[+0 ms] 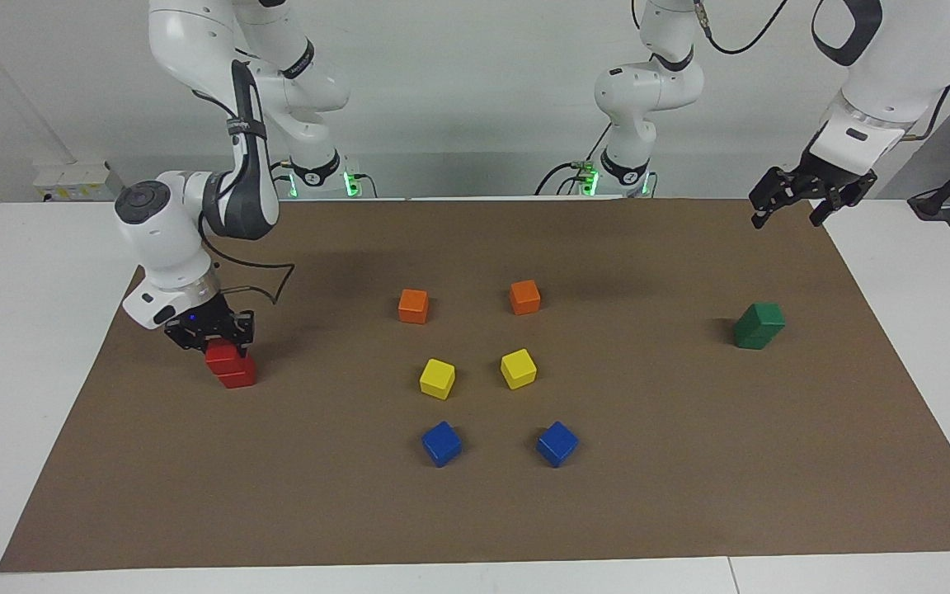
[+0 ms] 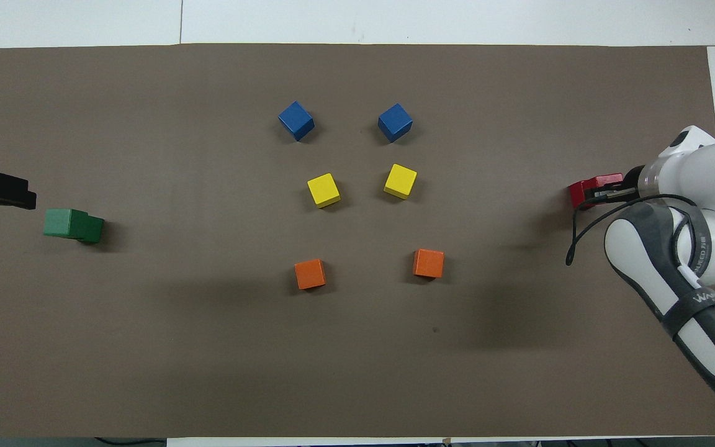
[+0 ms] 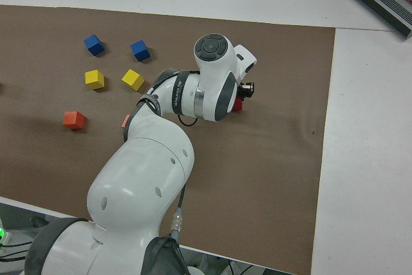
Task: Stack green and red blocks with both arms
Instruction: 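Open the right gripper and draw it back from the red stack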
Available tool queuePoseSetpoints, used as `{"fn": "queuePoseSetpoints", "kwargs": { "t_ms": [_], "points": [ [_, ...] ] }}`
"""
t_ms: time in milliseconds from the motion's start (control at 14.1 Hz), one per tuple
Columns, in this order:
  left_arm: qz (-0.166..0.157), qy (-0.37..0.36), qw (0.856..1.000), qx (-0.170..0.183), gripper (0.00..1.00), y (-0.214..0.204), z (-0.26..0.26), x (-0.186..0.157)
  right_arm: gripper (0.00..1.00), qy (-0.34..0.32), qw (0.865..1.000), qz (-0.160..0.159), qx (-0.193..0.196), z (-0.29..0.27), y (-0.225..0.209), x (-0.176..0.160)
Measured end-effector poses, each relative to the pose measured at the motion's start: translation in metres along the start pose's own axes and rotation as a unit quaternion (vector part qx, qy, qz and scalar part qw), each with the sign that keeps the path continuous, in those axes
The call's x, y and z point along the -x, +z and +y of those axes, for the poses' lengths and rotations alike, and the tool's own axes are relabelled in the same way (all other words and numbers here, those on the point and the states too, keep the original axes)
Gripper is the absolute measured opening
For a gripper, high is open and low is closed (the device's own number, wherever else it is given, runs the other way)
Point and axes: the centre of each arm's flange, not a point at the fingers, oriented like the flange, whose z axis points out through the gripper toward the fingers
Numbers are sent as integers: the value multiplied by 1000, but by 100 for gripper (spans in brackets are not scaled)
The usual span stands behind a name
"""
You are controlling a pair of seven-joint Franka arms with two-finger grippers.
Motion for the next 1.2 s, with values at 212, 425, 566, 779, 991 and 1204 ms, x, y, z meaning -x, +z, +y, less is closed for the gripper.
{"fn": "queuePoseSetpoints", "kwargs": {
  "t_ms": [212,425,566,779,991,1204],
  "points": [
    [3,-3,1000,0,100,-2,-4,0,55,-1,1000,0,0,-1,0,0],
    [4,-3,1000,0,100,-3,-3,0,55,-1,1000,0,0,-2,0,0],
    [5,-3,1000,0,100,-3,-2,0,55,-1,1000,0,0,-2,0,0],
    [6,-2,1000,0,100,-5,-2,1,55,-1,1000,0,0,-2,0,0],
    [6,1,1000,0,100,-5,2,1,61,-2,1000,-1,-1,-2,2,1],
    [6,7,1000,-1,100,-5,9,1,83,-2,1000,-2,-1,-3,3,1]
  ]
}}
